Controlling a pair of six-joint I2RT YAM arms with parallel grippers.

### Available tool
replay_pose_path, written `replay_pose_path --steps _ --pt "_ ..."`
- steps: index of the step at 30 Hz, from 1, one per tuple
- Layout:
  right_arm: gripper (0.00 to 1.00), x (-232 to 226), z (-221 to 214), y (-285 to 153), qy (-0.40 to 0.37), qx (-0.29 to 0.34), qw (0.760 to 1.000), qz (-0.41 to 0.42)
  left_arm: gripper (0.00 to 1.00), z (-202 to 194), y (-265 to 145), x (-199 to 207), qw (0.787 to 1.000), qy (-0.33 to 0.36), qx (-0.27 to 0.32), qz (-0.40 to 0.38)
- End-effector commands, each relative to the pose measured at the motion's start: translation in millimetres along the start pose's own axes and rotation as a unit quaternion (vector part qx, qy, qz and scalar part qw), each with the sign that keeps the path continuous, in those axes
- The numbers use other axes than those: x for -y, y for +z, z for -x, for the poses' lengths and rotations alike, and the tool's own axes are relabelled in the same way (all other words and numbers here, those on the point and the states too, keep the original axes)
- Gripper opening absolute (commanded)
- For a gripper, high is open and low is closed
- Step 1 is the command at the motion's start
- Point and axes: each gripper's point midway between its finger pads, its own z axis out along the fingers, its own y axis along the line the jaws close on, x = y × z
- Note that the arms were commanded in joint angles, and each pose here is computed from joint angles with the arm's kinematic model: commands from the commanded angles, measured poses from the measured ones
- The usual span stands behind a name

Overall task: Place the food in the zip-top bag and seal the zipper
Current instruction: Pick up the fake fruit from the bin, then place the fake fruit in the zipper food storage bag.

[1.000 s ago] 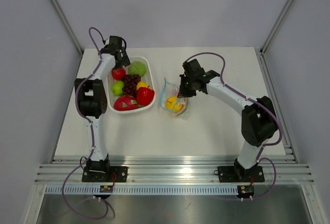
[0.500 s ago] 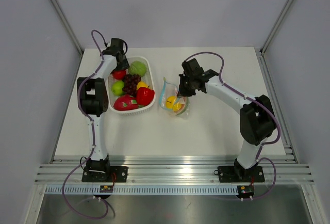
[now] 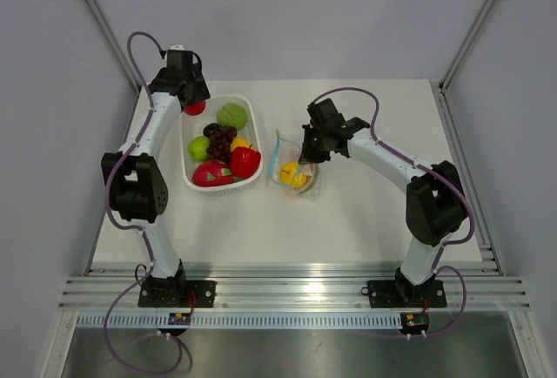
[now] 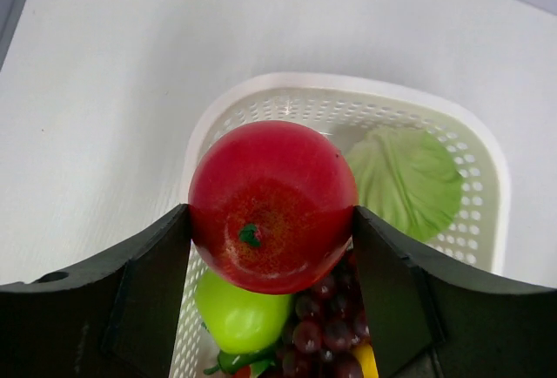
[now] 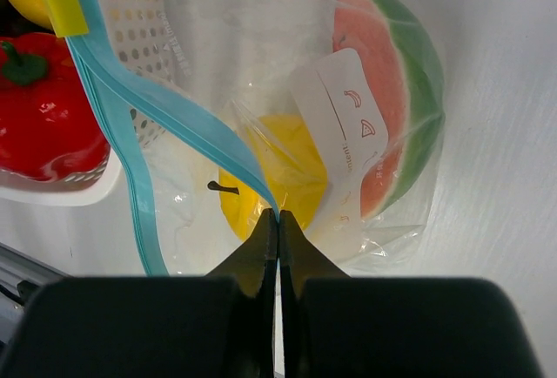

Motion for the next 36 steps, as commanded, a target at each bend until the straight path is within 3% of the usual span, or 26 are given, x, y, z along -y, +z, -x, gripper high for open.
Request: replay_pose_path --steps 1,17,23,30,36 --pt "0.0 -14 11 -20 0.002 0.024 0.999 0.027 0.49 12 -25 5 0.999 0.004 0.023 -0.032" --pt "0.0 -25 23 -27 0.0 0.038 0.998 0.044 0.49 -34 -140 32 0.983 0.022 0.01 -0.182" --pt "0.0 -34 28 -26 -0.001 0.038 0.998 0.057 0.49 -65 -183 62 0.956 0.039 -0.017 -0.291" --pt "0.0 -42 30 -27 0.003 0.037 0.997 0.071 0.49 -93 -232 109 0.907 0.053 -0.05 -0.415" --pt "0.0 -47 29 -30 0.005 0.038 0.996 0.078 0.49 -118 -249 142 0.873 0.046 -0.085 -0.478"
